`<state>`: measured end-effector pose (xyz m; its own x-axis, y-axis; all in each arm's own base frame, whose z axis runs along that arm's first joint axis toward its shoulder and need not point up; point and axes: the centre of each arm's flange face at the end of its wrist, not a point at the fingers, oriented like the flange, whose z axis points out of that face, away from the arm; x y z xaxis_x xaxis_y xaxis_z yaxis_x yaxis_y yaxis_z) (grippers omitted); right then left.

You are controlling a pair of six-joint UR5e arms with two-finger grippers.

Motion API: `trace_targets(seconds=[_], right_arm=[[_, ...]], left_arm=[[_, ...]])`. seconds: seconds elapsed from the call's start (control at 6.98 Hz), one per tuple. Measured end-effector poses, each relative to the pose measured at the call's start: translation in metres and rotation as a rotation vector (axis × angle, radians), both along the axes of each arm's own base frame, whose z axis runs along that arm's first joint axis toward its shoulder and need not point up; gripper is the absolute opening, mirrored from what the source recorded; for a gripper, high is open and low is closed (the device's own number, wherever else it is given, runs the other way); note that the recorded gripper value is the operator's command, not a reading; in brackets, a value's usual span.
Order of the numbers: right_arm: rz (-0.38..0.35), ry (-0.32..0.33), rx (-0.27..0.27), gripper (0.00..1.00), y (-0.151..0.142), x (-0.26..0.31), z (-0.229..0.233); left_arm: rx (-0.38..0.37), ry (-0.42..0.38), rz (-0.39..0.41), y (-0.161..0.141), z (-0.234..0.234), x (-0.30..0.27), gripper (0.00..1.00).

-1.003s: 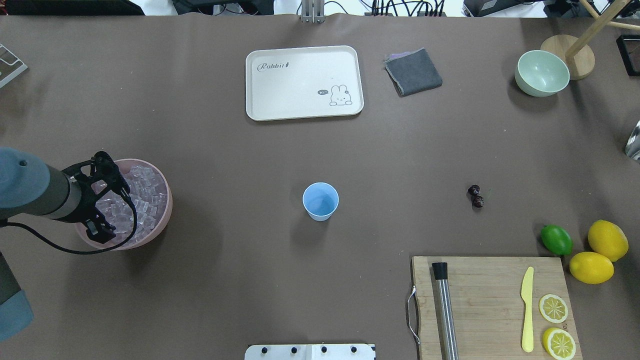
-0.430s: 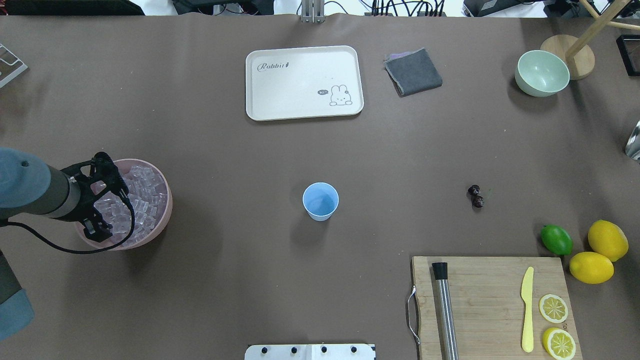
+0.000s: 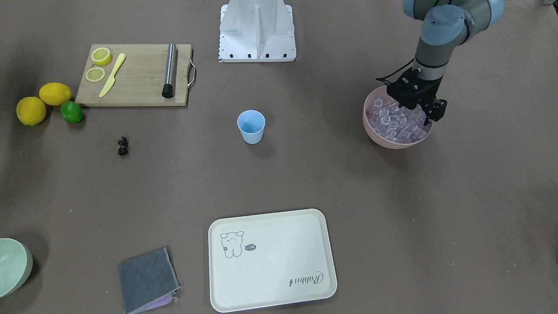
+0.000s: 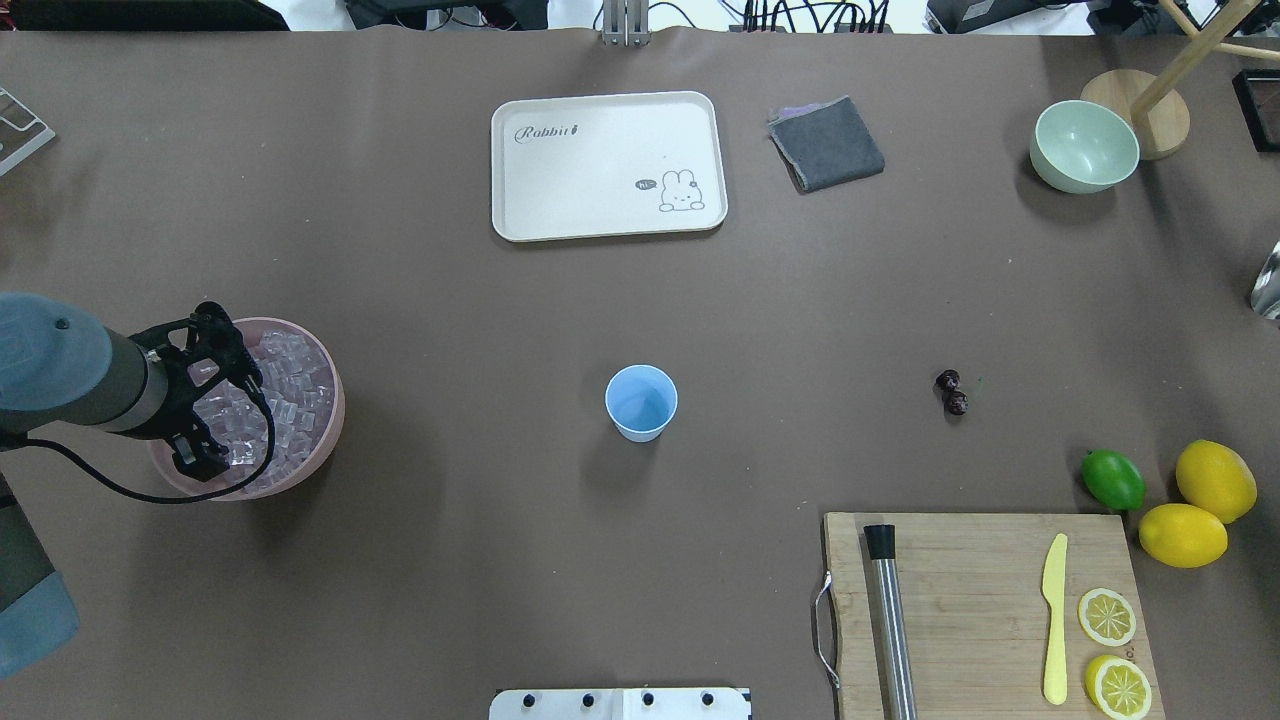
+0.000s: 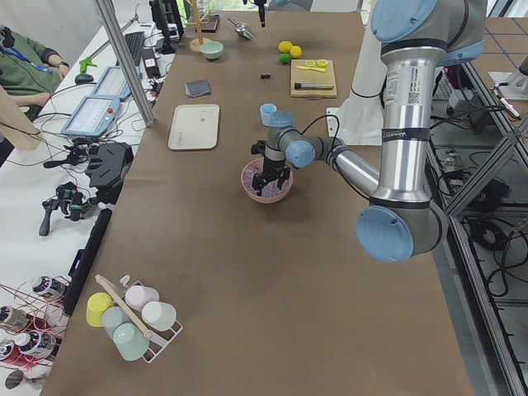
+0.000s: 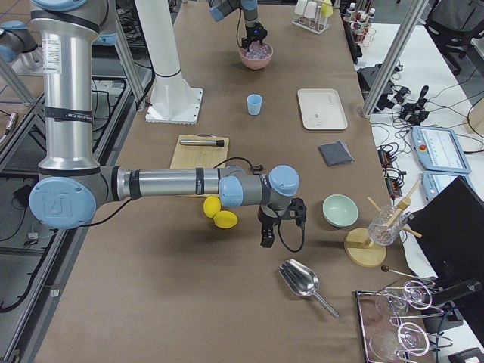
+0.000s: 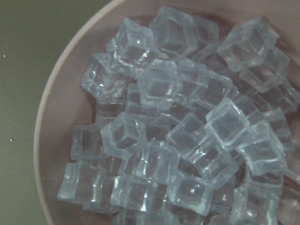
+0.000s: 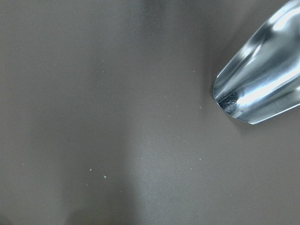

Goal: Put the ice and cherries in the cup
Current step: 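Lower the left gripper into the ice and grasp an ice cube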

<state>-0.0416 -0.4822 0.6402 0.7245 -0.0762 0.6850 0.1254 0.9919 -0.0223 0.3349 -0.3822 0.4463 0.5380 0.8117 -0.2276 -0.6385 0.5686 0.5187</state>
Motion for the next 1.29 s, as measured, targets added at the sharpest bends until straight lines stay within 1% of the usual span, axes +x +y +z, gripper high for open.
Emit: trace_targets(seconds=[0.14, 0.29, 0.43, 0.72, 0.86, 1.29], right_arm=[[0.0, 0.0, 0.0, 1.0, 0.0, 0.0, 0.0], [0.0, 0.0, 0.0, 1.0, 0.0, 0.0, 0.0], [0.0, 0.0, 0.0, 1.0, 0.0, 0.0, 0.0], [0.0, -0.001, 0.001, 1.0, 0.0, 0.0, 0.0], [0.0, -0.001, 0.001, 1.0, 0.0, 0.0, 0.0], [0.0, -0.001, 0.002, 1.0, 0.0, 0.0, -0.001]], left_arm=[[0.002, -0.008, -0.004, -0.002, 0.003, 0.002, 0.94], [0.01, -0.014, -0.01, -0.004, 0.003, 0.003, 0.84], [0.015, -0.015, -0.012, -0.005, 0.003, 0.003, 0.69], [0.016, -0.012, -0.012, -0.005, 0.001, 0.002, 0.49], [0.015, -0.009, -0.015, -0.005, -0.001, 0.001, 0.41], [-0.004, 0.011, -0.015, -0.005, -0.012, -0.006, 0.27]])
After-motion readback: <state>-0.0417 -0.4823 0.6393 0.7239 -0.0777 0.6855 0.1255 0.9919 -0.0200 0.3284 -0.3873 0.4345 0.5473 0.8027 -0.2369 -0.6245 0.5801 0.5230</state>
